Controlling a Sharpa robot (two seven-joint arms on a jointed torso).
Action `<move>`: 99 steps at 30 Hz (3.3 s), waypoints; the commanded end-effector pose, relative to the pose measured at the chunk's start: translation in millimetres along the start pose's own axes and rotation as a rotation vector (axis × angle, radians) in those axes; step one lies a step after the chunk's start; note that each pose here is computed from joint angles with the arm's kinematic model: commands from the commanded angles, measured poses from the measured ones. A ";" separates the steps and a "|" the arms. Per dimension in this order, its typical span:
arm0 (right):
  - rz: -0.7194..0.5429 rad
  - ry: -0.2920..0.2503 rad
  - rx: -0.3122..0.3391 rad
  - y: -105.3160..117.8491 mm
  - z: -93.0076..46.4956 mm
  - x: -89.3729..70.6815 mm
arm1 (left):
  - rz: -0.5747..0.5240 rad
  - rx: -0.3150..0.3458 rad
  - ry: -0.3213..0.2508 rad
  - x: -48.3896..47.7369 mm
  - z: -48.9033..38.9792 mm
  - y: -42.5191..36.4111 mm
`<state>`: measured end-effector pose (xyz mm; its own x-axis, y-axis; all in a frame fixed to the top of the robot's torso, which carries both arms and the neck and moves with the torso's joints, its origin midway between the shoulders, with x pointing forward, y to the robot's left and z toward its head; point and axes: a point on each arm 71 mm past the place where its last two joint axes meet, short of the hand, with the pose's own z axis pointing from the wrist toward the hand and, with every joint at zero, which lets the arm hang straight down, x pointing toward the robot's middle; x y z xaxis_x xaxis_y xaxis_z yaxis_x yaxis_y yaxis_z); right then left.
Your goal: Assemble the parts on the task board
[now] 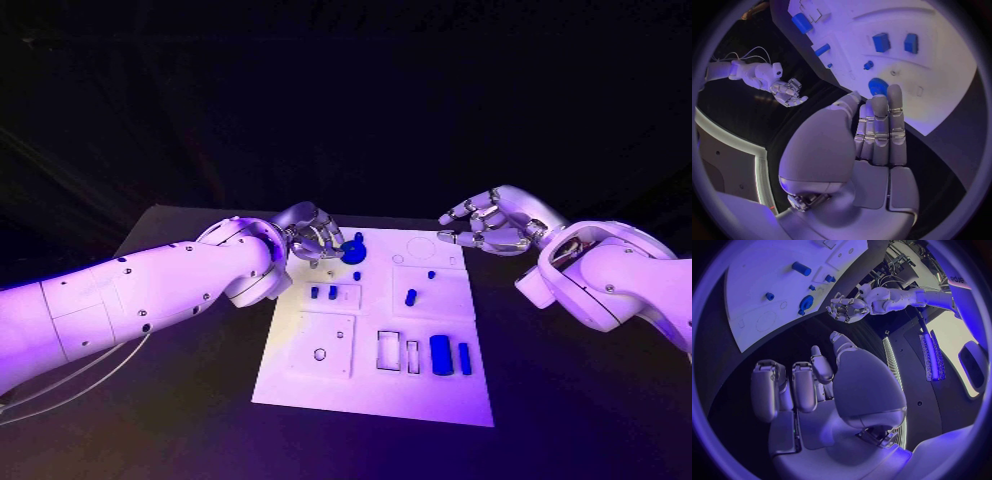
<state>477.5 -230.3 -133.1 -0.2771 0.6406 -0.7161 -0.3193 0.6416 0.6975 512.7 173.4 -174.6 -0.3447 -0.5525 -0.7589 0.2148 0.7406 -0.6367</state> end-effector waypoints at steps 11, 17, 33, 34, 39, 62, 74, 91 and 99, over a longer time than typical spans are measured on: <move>-0.004 -0.001 -0.009 0.6 -0.5 0.8 | 0.384 0.244 0.112 32.3 6.3 -21.9; -0.003 0.001 -0.012 1.0 -0.3 1.5 | 0.454 0.220 0.152 40.0 10.5 -21.4; -0.003 0.006 -0.012 1.0 0.2 2.8 | 0.522 0.164 0.147 45.4 23.8 -20.6; -0.003 0.006 -0.012 1.0 0.2 2.8 | 0.523 0.163 0.145 45.4 24.1 -20.7; -0.003 0.006 -0.012 0.9 0.3 2.9 | 0.522 0.167 0.136 46.2 25.5 -23.1; -0.002 0.012 -0.011 1.0 0.6 3.7 | 0.534 0.130 0.157 47.2 29.9 -19.4; -0.002 0.014 -0.012 1.2 0.7 4.2 | 0.534 0.134 0.169 51.3 33.0 -21.1; -0.002 0.015 -0.012 1.3 0.7 4.4 | 0.542 0.112 0.196 53.4 34.4 -18.0; -0.002 0.015 -0.012 1.5 0.6 4.5 | 0.552 0.111 0.201 54.0 34.6 -18.1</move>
<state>476.8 -227.2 -135.1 -0.2847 0.6388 -0.7147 -0.3222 0.6384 0.6990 522.8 118.2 -206.2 -0.3055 -0.0337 -0.9516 0.4968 0.8469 -0.1895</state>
